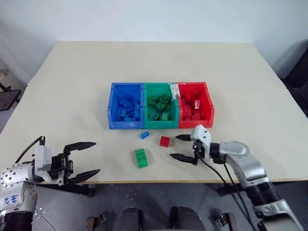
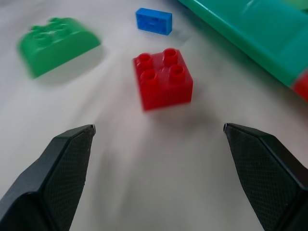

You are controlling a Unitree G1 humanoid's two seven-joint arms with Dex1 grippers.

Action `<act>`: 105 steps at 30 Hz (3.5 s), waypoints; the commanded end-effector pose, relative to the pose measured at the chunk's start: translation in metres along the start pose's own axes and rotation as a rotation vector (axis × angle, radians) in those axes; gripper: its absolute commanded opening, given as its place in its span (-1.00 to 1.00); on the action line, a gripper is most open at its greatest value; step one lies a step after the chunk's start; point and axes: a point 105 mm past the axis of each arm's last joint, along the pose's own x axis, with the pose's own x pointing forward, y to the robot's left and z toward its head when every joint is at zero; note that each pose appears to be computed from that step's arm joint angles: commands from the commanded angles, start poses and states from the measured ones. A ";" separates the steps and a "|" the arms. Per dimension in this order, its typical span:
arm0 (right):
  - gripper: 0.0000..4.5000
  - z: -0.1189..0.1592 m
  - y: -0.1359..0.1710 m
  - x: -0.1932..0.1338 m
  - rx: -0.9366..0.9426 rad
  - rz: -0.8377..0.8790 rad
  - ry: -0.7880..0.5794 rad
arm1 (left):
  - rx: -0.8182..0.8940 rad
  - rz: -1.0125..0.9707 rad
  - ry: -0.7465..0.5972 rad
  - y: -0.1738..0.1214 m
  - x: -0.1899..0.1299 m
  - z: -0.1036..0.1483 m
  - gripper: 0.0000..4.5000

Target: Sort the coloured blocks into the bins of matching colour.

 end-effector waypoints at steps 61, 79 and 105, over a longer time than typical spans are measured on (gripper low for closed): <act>0.99 0.047 -0.048 -0.171 -0.202 0.090 0.066 | 0.020 -0.005 -0.049 0.012 0.010 -0.003 1.00; 0.99 0.060 -0.051 -0.153 -0.177 0.209 -0.046 | -0.080 0.431 0.246 -0.050 0.062 -0.009 1.00; 0.99 0.063 -0.048 -0.135 -0.293 0.371 0.137 | -0.378 0.575 0.478 -0.057 0.148 -0.017 1.00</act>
